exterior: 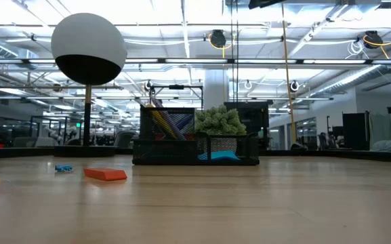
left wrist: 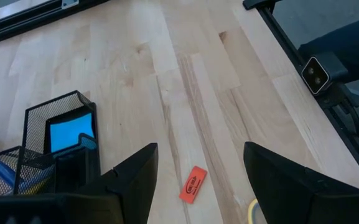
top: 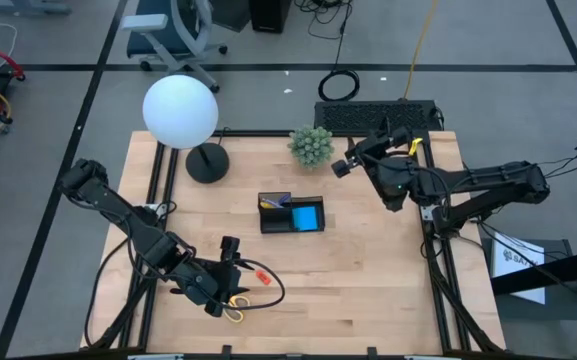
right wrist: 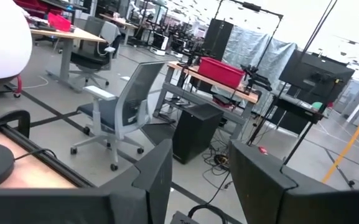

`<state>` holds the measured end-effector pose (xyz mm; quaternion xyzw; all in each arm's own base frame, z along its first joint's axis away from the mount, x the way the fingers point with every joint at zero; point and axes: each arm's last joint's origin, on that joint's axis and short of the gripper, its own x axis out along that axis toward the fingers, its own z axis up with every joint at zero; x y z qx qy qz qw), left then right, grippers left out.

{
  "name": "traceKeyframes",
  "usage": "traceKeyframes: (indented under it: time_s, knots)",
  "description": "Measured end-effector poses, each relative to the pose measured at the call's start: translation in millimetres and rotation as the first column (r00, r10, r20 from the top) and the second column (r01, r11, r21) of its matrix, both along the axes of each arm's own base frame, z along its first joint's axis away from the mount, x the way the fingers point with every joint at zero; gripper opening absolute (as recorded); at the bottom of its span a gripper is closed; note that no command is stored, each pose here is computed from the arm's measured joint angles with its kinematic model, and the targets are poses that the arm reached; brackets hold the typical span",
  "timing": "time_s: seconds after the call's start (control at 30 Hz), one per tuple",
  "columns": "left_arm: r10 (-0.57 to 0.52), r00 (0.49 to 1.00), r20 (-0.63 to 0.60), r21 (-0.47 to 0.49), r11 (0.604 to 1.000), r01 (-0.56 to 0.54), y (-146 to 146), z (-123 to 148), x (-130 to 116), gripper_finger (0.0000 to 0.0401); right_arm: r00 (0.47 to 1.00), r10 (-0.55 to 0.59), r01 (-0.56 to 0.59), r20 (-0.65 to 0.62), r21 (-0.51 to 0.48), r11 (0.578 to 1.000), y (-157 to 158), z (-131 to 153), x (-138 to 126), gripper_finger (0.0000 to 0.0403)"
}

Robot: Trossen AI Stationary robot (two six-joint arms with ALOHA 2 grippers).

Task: Pick and place office supplies into organizer
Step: Put the scissor into the desk organizer

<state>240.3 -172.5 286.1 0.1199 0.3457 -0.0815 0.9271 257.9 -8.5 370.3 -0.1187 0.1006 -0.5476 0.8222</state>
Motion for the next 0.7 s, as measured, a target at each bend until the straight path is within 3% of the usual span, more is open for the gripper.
traceKeyframes:
  time_s: [0.33,0.7]
  knots:
    - [-0.014,0.999,-0.035,0.006,1.000,0.014,0.8,-2.3,-1.9,0.0243,1.000,0.000,0.000,0.000,0.000,1.000,0.0,0.0,0.0,0.0152]
    - [-0.130,0.981,-0.145,-0.114,0.987,0.114,-4.8,-7.9,-4.8,0.0243,1.000,0.000,0.000,-0.002,0.000,1.000,0.0,-0.2,0.0,0.0149]
